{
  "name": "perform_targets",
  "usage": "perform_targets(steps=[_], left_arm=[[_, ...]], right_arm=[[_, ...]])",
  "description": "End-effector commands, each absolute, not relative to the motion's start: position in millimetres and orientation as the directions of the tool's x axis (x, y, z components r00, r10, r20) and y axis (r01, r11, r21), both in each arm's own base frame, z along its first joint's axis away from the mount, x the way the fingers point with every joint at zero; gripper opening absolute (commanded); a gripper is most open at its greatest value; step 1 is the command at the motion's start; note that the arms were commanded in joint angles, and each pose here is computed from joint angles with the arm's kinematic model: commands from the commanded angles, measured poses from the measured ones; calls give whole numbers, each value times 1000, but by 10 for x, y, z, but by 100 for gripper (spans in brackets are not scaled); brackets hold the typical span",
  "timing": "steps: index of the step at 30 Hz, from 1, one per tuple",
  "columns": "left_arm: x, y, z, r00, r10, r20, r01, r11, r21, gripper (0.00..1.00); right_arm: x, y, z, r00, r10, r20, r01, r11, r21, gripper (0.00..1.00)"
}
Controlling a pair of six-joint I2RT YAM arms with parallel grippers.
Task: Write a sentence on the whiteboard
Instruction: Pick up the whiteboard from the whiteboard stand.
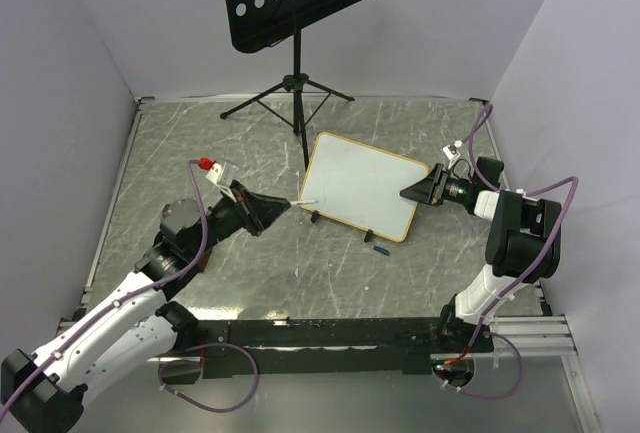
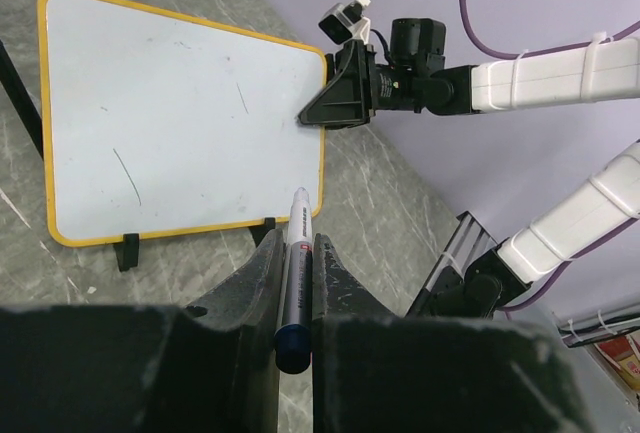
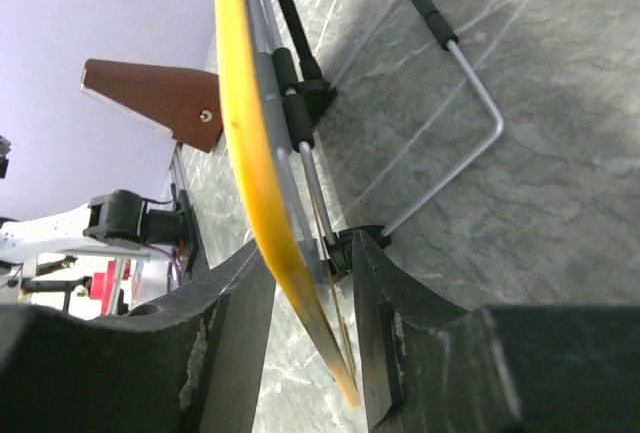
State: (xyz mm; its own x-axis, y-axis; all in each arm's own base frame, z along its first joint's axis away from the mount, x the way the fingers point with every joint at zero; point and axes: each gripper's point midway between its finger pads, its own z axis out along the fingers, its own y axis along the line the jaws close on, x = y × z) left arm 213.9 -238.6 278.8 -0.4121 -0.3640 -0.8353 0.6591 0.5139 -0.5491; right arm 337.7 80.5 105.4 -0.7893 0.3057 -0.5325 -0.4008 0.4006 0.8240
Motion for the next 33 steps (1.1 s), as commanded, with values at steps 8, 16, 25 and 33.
perform_targets(steps=[8,16,25,33], left_arm=[[2084,-2365,2895,-381,-394,-836,690,481,-541,1],[2069,-2343,2929,-366,-397,-842,698,481,-531,1],[2094,-2363,2989,-360,-395,-845,707,476,-523,1],[2154,-2352,3154,-324,-408,-853,715,485,-504,1]], right_arm=[[3448,892,1240,-748,248,-616,-524,350,776,0],[3318,917,1709,-617,194,-763,-695,321,643,0],[3117,971,2202,-510,164,-844,-805,255,536,0],[2814,1032,2478,-489,111,-865,-836,223,502,0]])
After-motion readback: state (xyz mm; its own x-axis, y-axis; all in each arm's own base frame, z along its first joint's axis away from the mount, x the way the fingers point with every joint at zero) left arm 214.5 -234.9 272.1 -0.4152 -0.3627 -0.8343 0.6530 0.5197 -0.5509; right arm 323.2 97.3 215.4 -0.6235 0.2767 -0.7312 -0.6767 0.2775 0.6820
